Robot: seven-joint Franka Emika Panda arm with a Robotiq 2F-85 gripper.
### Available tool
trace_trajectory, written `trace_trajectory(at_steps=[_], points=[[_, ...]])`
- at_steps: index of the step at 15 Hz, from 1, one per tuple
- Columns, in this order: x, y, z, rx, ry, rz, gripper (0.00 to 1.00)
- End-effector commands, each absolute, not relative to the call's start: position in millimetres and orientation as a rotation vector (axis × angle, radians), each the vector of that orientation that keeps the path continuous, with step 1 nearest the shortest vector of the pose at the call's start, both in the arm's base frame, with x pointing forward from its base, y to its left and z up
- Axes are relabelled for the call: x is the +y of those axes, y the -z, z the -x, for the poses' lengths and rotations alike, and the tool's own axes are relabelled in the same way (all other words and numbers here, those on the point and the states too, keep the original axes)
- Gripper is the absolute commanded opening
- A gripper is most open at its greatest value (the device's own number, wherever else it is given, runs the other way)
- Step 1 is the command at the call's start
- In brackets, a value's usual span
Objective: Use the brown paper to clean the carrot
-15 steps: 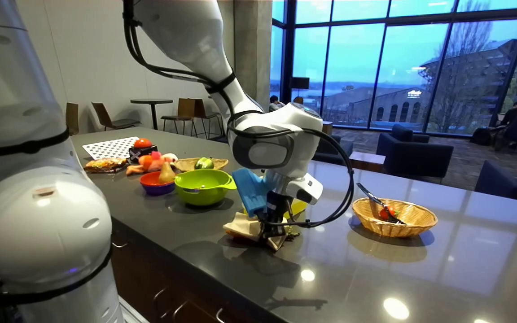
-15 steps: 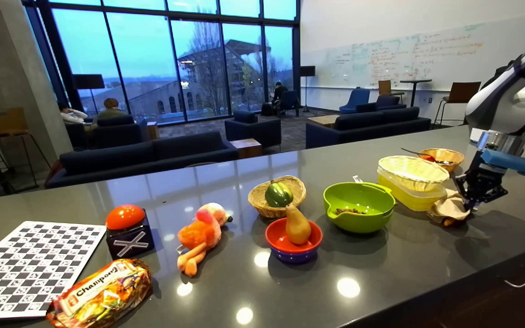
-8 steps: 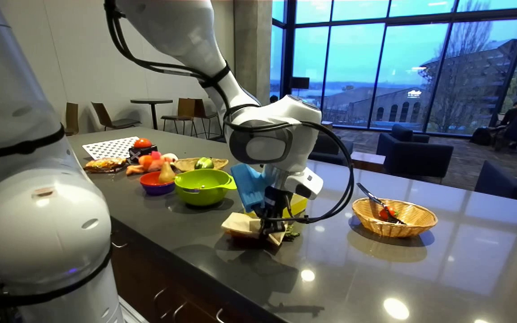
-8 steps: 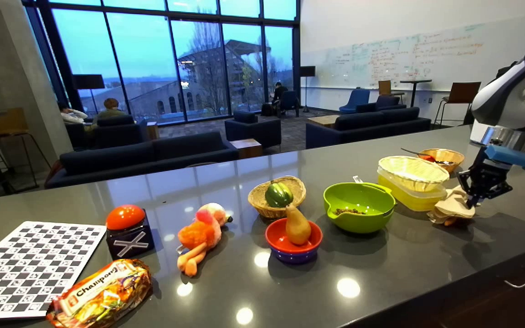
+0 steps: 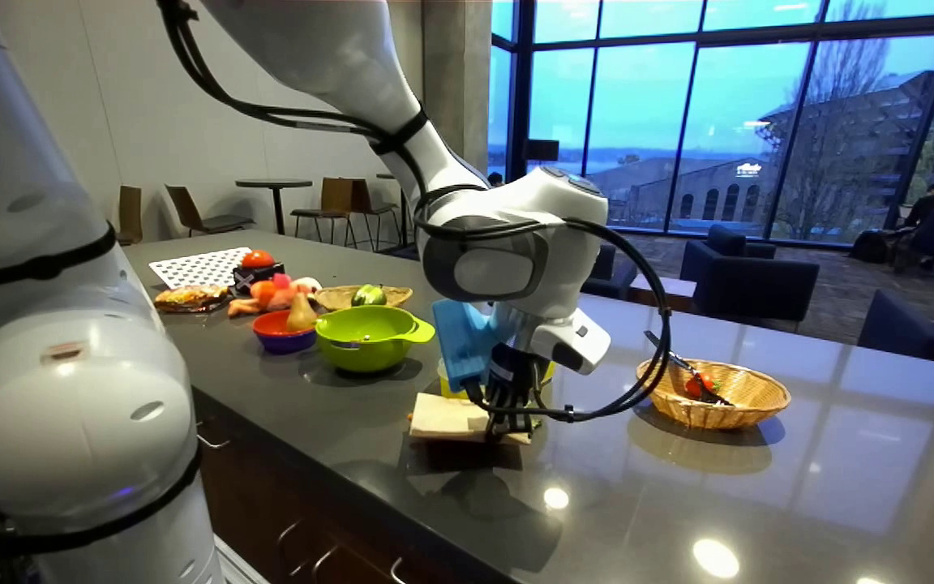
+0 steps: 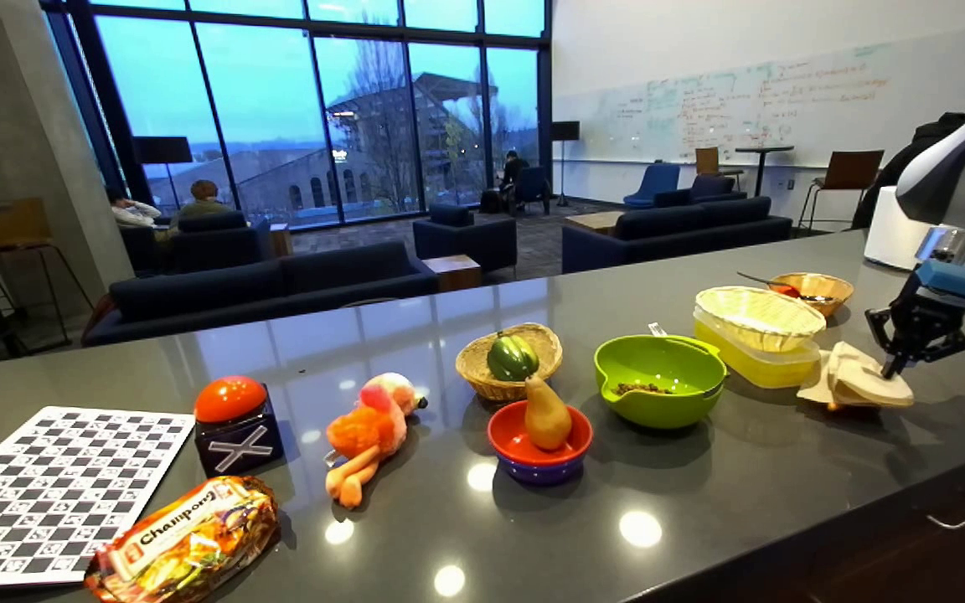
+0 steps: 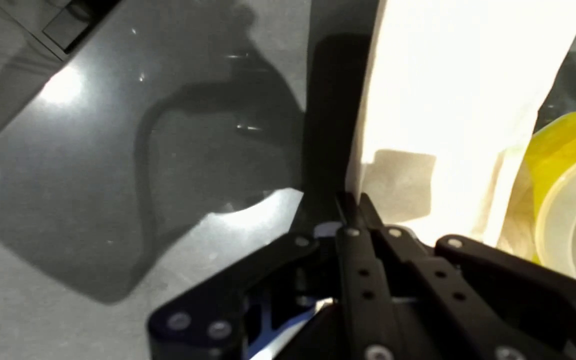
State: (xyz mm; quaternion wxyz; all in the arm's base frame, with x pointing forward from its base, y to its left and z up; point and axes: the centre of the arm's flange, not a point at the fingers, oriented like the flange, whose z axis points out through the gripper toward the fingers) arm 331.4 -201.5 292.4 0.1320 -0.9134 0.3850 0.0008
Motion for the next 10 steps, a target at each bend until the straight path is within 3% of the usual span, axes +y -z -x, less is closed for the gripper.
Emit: trace_trajectory(at_steps=[1, 10], points=[[-216, -300, -325, 1.188, 0.000, 2.629, 0.00], [-254, -311, -334, 1.303, 0.034, 2.609, 0.00]])
